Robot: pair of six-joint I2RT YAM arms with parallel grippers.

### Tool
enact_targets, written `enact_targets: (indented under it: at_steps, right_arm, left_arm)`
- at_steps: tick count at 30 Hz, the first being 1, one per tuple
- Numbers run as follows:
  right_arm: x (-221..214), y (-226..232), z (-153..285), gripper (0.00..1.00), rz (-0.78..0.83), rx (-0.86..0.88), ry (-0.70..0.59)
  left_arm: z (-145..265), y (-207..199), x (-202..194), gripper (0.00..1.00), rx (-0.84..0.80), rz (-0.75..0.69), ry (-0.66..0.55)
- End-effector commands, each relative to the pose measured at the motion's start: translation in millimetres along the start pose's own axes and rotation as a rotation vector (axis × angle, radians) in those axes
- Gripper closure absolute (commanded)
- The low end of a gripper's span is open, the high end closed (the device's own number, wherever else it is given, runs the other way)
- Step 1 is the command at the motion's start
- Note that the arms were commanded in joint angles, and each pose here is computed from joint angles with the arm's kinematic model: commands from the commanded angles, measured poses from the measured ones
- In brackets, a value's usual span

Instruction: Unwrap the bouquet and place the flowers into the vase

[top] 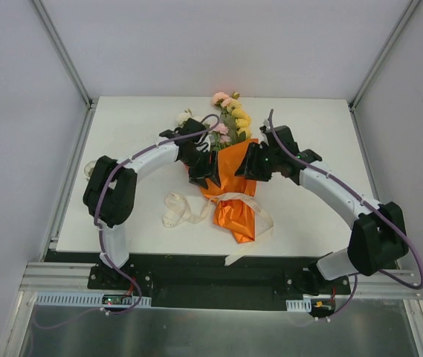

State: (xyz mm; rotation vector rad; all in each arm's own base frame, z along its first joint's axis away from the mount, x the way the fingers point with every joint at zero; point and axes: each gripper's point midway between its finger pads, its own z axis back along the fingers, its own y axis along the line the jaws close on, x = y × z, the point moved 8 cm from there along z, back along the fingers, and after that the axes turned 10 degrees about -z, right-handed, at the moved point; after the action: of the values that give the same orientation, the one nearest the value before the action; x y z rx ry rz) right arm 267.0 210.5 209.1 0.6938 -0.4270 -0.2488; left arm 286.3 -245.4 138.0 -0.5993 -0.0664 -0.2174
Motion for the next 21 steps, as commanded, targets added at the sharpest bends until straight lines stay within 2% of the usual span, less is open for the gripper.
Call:
enact_targets:
  at_steps: [1, 5, 11, 12, 15, 21]
  right_arm:
    - [-18.7, -41.1, 39.9, 0.52, 0.251, -0.109, 0.112]
    - [-27.9, -65.0, 55.4, 0.52, 0.342, -0.157, 0.146]
    - [-25.9, -71.4, 51.6, 0.54, 0.24, -0.144, 0.167]
    - [-23.2, -71.0, 52.9, 0.54, 0.203, -0.149, 0.148]
    - [-20.9, -70.4, 56.9, 0.55, 0.142, -0.118, 0.125]
    - [-27.1, -71.7, 59.5, 0.55, 0.111, -0.085, 0.143]
  left_arm:
    - [48.1, -43.8, 6.5, 0.49, -0.034, -0.233, -0.139]
    - [42.9, -68.6, 2.9, 0.64, -0.01, -0.389, -0.145]
    - [13.1, -94.8, -6.3, 0.65, 0.128, -0.593, -0.132]
    - [10.9, -90.9, -3.0, 0.66, 0.219, -0.608, -0.158]
    - [4.3, -91.6, -2.1, 0.67, 0.345, -0.666, -0.174]
    - [-12.0, -95.1, -2.2, 0.66, 0.418, -0.729, -0.155]
